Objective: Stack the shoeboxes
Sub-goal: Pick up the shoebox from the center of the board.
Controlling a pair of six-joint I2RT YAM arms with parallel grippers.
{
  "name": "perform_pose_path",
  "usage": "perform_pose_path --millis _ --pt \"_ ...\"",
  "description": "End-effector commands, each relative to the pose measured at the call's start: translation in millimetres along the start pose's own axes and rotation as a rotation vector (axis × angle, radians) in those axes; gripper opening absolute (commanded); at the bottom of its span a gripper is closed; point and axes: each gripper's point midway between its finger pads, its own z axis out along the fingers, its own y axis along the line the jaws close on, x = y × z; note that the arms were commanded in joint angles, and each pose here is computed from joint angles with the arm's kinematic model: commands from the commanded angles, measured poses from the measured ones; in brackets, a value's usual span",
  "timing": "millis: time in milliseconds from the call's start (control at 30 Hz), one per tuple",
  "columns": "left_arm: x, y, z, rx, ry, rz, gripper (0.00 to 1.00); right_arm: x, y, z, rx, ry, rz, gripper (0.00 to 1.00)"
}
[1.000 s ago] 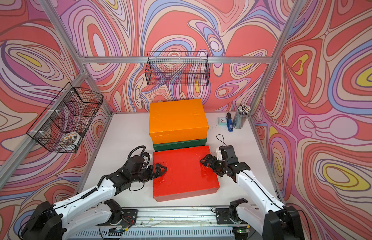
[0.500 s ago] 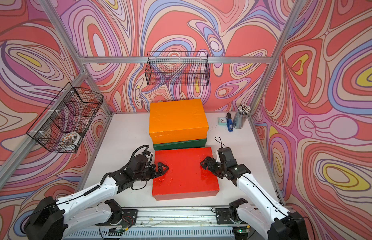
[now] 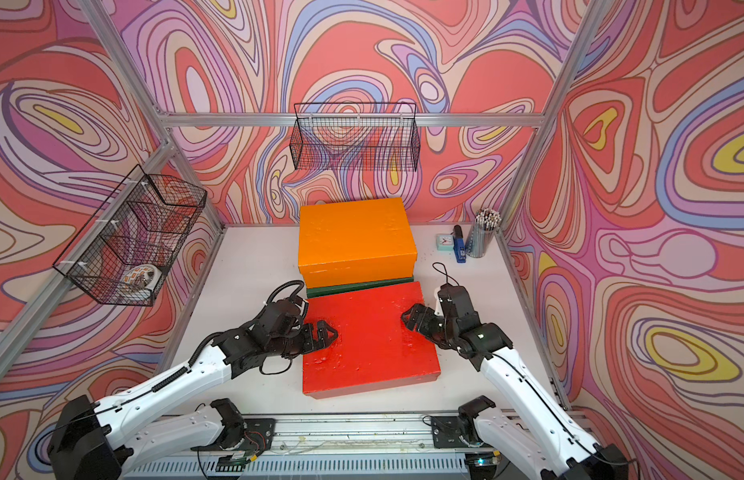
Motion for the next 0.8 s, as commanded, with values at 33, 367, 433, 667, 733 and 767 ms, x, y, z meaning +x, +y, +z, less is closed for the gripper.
perform_pose_path --millis 33,367,433,667,733,767 --pt "3 -70 -26 0.199 0.028 0.108 0.96 5 62 -23 -0.233 0.061 -0.053 0.88" --pt "-3 -117 -65 0.244 0.007 0.192 0.96 -6 91 -65 -0.282 0.022 -0.091 0.87" --pt "-5 -129 -75 0.261 0.004 0.211 0.97 -11 101 -79 -0.301 0.002 -0.103 0.87" --pt "-19 -177 -120 0.348 -0.043 0.286 0.97 -32 137 -122 -0.363 -0.065 -0.145 0.87" --pt "-24 -189 -133 0.378 -0.065 0.299 0.97 -39 148 -133 -0.382 -0.084 -0.153 0.87" --pt "-28 -194 -139 0.386 -0.077 0.303 0.97 -43 154 -138 -0.391 -0.092 -0.16 0.87"
